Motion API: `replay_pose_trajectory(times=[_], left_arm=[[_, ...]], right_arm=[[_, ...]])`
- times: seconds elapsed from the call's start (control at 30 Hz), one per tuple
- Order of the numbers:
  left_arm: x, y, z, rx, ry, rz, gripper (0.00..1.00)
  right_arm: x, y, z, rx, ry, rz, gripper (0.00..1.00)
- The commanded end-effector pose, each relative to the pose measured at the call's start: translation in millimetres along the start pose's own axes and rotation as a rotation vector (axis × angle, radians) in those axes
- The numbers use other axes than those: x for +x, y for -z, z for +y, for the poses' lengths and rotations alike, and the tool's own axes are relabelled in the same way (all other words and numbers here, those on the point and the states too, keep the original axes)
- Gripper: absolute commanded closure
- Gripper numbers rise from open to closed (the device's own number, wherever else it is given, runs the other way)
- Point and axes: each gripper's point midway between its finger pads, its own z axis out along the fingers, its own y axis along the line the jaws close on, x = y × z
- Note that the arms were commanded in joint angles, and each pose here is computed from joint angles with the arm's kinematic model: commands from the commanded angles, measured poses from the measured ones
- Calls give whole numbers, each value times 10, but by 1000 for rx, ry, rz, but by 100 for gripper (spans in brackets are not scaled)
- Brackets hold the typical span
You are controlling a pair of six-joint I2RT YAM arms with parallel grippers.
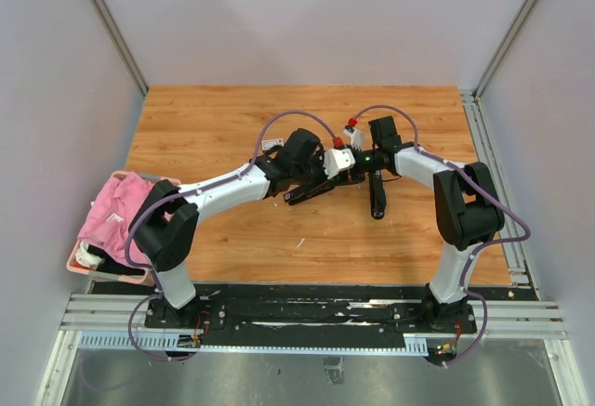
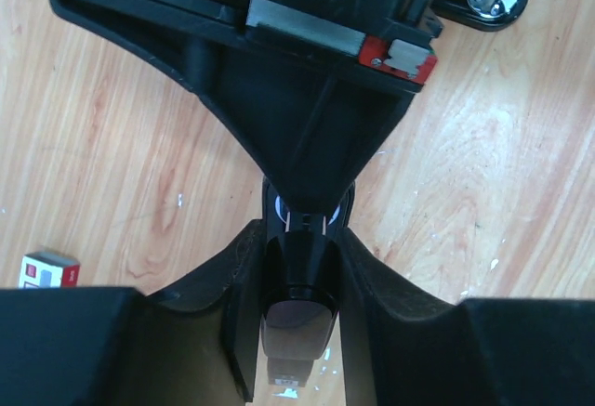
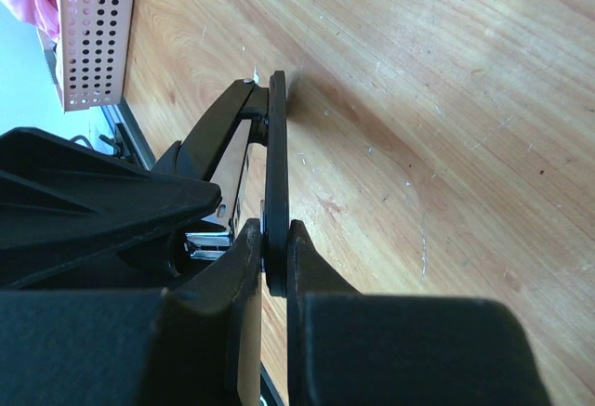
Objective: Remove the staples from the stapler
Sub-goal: Unload the staple at the center of the board.
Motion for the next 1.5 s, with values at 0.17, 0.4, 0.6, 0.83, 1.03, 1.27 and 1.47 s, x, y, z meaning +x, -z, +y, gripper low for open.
replay_pose_trajectory(times=[0.17, 0.4, 0.6, 0.83, 1.03, 1.27, 1.47], left_arm=[[-126, 128, 70, -44, -4, -17, 100], [-140, 545, 267, -172, -26, -62, 100], [0, 737, 302, -175, 16, -84, 100], [204, 777, 420, -259, 71, -49, 100], [557, 903, 662, -417, 141, 47, 100], [803, 1131, 805, -556, 196, 90, 100], [905, 1259, 843, -626, 203, 102, 91]], right_arm=[[120, -52, -102, 73, -1, 38, 100], [139, -35, -264, 132, -13, 38, 100], [167, -51, -336, 146, -26, 45, 100], [169, -41, -370, 165, -13, 44, 100], [171, -45, -391, 172, -13, 44, 100], [187, -54, -418, 180, -20, 49, 100], [185, -53, -420, 182, -26, 47, 100]])
